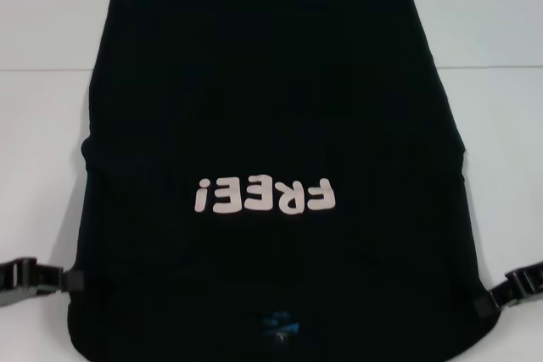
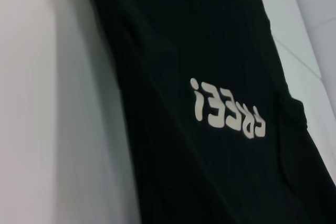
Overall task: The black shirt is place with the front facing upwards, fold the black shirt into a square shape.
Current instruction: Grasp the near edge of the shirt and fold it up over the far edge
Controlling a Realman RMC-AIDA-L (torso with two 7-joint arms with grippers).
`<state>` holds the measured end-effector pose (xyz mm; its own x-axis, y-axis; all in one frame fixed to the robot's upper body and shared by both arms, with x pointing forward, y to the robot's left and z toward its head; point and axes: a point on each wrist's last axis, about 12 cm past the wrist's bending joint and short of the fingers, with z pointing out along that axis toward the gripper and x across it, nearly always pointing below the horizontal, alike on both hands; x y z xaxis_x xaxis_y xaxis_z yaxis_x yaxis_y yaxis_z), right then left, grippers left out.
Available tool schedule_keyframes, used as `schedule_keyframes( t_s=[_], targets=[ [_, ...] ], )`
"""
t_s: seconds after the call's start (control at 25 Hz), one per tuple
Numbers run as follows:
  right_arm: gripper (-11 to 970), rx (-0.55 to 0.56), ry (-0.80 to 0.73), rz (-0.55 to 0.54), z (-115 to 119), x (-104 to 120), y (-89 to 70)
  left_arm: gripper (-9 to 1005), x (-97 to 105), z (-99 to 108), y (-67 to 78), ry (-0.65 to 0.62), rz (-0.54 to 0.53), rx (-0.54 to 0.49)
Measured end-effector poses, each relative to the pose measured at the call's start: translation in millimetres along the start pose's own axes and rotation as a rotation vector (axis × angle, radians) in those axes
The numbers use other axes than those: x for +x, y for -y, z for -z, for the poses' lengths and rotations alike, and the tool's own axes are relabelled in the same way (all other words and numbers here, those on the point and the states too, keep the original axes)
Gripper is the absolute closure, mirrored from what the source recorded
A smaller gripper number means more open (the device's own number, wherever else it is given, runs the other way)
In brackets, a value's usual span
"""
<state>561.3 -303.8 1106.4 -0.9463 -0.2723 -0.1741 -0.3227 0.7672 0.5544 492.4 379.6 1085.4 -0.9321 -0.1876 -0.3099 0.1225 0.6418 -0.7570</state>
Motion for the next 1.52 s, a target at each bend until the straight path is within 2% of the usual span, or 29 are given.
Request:
schedule_keyframes(
  t_s=[0.36, 0.48, 0.6, 0.72, 0.84, 0.92, 1.04, 1.16, 1.2, 1.28, 1.44, 1.48, 1.52],
  targets=[
    [878, -0.026, -0.041, -0.044, 6, 26, 9.8, 993, 30, 20, 2.4, -0.074, 0.014, 0.045],
    [878, -0.04, -0.016, -0.038, 7, 27, 11.5, 992, 32, 20, 2.8, -0.081, 0.013, 0.054],
    [877, -0.081, 0.03, -0.018, 8, 23, 8.1, 991, 25, 16, 7.0, -0.081, -0.007, 0.088],
    [877, -0.167, 0.136, 0.014, 13, 11, -1.0, 989, 11, 10, 16.5, -0.062, -0.03, 0.156],
    [876, -0.209, 0.207, 0.026, 21, 3, -4.5, 988, -6, 5, 29.4, -0.026, -0.055, 0.226],
    [876, -0.24, 0.302, 0.03, 33, -6, -5.9, 987, -26, 2, 41.7, 0.015, -0.066, 0.279],
    [875, -0.245, 0.466, 0.019, 51, -23, -3.4, 986, -58, -2, 54.4, 0.105, -0.041, 0.307],
    [875, -0.212, 0.581, -0.001, 59, -37, 0.7, 985, -91, -15, 59.5, 0.222, -0.004, 0.252],
    [875, -0.148, 0.682, -0.026, 58, -55, 4.3, 985, -100, -22, 59.5, 0.263, 0.012, 0.225],
    [874, -0.069, 0.755, -0.047, 51, -71, 7.4, 984, -116, -36, 56.5, 0.345, 0.044, 0.159],
    [874, 0.122, 0.852, -0.062, 24, -101, 10.3, 982, -130, -65, 47.0, 0.466, 0.065, 0.003],
    [874, 0.179, 0.868, -0.059, 18, -107, 10.8, 982, -130, -65, 47.0, 0.466, 0.065, 0.003],
    [874, 0.213, 0.869, -0.053, 11, -111, 9.9, 982, -132, -76, 44.6, 0.501, 0.048, -0.071]
  ],
)
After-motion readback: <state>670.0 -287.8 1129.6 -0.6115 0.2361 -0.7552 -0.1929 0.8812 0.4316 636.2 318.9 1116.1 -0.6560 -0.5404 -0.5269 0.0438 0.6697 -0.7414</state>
